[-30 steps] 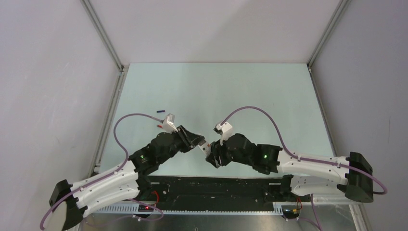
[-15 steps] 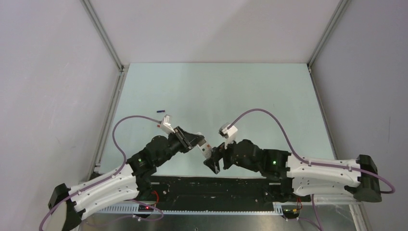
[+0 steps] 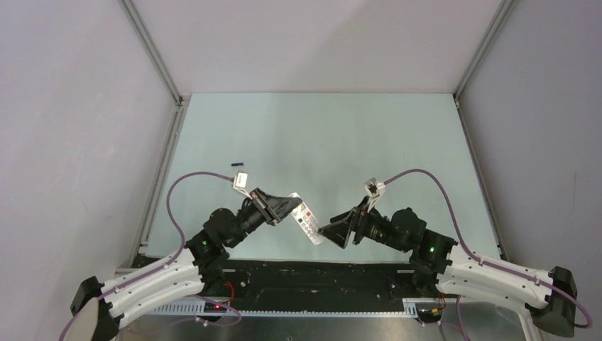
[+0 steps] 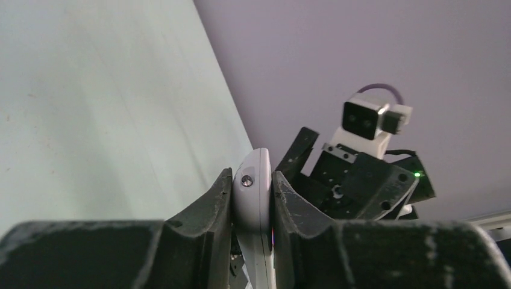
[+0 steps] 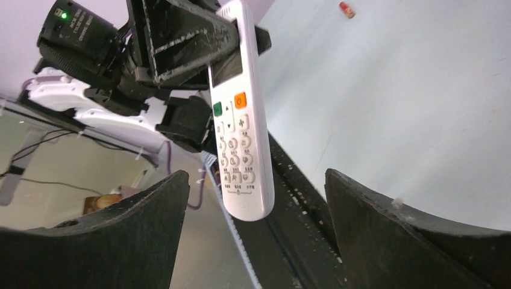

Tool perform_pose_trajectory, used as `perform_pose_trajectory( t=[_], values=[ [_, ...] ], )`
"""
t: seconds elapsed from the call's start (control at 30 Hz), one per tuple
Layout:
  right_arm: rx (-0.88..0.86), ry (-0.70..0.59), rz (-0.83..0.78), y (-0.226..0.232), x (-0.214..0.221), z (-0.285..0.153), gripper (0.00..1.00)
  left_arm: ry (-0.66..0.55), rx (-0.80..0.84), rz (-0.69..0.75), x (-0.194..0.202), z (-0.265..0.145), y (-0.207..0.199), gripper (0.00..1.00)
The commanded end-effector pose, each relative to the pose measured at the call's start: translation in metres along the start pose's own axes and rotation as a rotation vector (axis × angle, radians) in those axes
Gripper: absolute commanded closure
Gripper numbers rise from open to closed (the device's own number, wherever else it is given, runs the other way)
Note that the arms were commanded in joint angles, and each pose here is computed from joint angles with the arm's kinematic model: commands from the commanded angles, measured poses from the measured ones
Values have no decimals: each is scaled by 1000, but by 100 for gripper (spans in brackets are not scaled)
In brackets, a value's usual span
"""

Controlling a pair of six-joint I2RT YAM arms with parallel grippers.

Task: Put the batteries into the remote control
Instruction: Adjust the remote control.

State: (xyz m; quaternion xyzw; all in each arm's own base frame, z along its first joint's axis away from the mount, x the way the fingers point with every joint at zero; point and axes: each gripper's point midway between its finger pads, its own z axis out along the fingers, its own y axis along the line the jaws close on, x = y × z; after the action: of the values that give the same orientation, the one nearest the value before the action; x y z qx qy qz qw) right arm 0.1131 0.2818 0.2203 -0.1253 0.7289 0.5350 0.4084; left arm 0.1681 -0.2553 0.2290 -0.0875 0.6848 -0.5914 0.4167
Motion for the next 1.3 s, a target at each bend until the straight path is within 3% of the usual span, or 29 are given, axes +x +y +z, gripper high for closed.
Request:
perform_pose_trajectory(
  t=[0.0, 0.27, 0.6, 0.77, 0.8, 0.83, 0.87, 0.93, 0.97, 1.03, 1.07, 1.1, 1.13, 1.27],
  values=[
    [-172, -38, 95, 34, -11, -3, 14, -55, 137, -4, -13, -1, -33, 100],
    [-267, -44, 180, 45, -7, 3, 20, -95, 172, -22, -21, 0, -40, 100],
    [-321, -53, 212, 52, -7, 14, 40, -100, 203, -45, -20, 0, -42, 100],
    [-292, -67, 203, 46, -7, 18, 59, -104, 201, -51, -20, -1, -40, 100],
    [-287, -69, 203, 45, -7, 18, 69, -105, 199, -54, -20, -1, -39, 100],
    [-285, -69, 201, 44, -7, 19, 77, -105, 197, -56, -20, -1, -38, 97],
    [-276, -72, 201, 42, -7, 19, 91, -104, 194, -59, -19, 0, -37, 94],
    [-257, -74, 190, 39, -6, 20, 100, -105, 189, -65, -19, 0, -36, 80],
    [-245, -71, 176, 36, -4, 20, 100, -104, 187, -67, -19, 0, -35, 75],
    [-206, -74, 145, 29, -2, 21, 100, -106, 183, -73, -19, -1, -33, 52],
    [-178, -89, 136, 24, -4, 22, 100, -109, 179, -77, -19, -1, -32, 32],
    [-133, -99, 105, 17, -4, 22, 100, -109, 175, -84, -18, -1, -30, 24],
    [-110, -111, 61, 13, -6, 21, 100, -106, 169, -89, -17, -1, -29, 7],
    [100, -127, -120, -10, -12, 19, 100, -87, 129, -111, -14, -2, -21, 1]
  ],
)
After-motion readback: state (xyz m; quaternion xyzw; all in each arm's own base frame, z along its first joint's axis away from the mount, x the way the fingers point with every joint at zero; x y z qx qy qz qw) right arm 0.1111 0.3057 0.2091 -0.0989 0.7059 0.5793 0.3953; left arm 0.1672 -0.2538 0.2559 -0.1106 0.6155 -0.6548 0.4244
